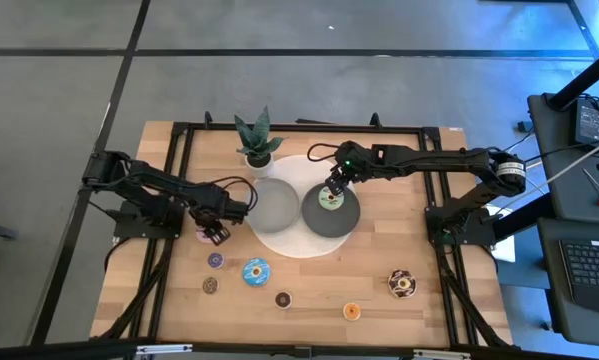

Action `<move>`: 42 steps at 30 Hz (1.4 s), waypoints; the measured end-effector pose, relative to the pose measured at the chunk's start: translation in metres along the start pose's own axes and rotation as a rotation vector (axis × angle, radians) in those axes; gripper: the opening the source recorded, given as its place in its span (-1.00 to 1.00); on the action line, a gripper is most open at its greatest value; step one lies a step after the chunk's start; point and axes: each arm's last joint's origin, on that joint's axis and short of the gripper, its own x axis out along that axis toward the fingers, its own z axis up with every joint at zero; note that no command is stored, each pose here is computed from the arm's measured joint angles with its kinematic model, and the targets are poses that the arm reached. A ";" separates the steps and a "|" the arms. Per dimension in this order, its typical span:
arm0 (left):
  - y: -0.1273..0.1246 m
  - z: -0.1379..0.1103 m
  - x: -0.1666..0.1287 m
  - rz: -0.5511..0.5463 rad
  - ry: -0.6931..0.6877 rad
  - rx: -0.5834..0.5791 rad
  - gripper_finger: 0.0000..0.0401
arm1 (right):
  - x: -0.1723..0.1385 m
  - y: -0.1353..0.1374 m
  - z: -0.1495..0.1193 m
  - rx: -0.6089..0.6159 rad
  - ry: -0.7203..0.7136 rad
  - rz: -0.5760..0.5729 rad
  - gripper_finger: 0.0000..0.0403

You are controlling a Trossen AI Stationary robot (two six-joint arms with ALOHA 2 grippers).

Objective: Pick & Place donuts
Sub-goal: Put the large pink donut on the green plate

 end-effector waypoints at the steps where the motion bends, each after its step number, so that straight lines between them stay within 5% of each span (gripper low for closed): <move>1: 0.000 0.000 0.000 -0.003 -0.003 0.001 -0.20 | 0.000 0.000 0.000 0.000 0.000 0.000 0.06; 13: 0.000 0.000 -0.004 -0.020 -0.032 0.020 -0.71 | 0.000 0.000 0.000 0.000 0.000 0.000 0.06; 19: 0.000 -0.001 -0.028 -0.132 -0.140 0.022 -0.80 | 0.000 0.001 0.000 0.002 -0.005 0.009 0.06; 27: -0.017 0.024 -0.085 -0.382 -0.724 0.007 -0.75 | -0.006 0.029 0.006 -0.124 -0.172 0.144 0.06; 34: -0.022 0.041 -0.124 -0.402 -1.245 -0.240 -0.78 | -0.029 0.081 -0.009 -0.363 -0.423 0.204 0.06; 42: -0.022 0.046 -0.150 -0.438 -1.507 -0.384 -0.78 | -0.056 0.115 -0.021 -0.471 -0.707 0.100 0.06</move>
